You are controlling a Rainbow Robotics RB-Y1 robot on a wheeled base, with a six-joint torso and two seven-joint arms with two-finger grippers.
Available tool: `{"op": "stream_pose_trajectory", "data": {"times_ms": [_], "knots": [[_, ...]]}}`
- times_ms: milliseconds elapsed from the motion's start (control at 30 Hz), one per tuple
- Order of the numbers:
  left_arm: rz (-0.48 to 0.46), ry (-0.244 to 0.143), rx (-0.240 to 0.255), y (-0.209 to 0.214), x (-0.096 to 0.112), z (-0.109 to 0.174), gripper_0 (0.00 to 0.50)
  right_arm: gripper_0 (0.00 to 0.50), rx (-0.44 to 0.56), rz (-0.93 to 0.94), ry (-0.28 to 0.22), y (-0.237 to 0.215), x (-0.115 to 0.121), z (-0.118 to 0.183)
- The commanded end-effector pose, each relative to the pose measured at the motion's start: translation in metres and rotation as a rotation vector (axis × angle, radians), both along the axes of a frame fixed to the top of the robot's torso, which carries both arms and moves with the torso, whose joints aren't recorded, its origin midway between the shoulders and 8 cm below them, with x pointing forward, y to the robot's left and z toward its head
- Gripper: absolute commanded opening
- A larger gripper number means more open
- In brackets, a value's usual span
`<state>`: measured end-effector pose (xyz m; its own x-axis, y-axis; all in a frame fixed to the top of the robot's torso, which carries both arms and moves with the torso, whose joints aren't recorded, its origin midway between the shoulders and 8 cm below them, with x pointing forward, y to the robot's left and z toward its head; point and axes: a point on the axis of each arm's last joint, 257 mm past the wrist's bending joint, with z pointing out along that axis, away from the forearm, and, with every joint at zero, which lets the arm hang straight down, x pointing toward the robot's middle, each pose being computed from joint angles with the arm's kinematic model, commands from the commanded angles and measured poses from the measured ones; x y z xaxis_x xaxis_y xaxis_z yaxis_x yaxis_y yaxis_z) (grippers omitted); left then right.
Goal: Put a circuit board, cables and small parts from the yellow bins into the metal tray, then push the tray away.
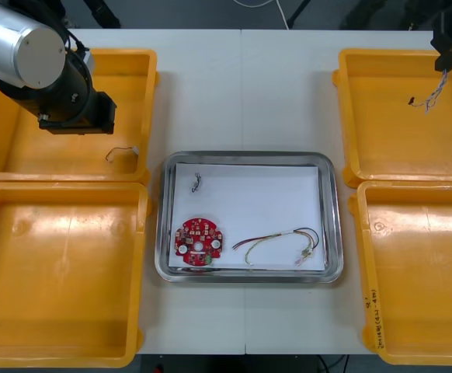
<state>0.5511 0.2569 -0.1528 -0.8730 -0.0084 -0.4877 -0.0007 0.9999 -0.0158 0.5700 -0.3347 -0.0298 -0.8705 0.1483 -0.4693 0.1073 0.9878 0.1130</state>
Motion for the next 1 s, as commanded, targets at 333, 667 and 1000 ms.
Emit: {"op": "stream_pose_trajectory", "data": {"times_ms": [333,667,1000], "knots": [[-0.186,-0.052,0.031,0.026,0.031,0.015,0.5,0.0,-0.12,0.299,-0.129,0.065,-0.023,0.004],[-0.255,-0.035,0.077,0.017,0.032,-0.012,0.5,0.0,-0.232,0.595,-0.118,0.139,-0.054,-0.021],[-0.289,-0.037,0.078,-0.002,0.037,-0.039,0.5,0.0,-0.333,0.812,-0.091,0.176,-0.091,-0.056]]}}
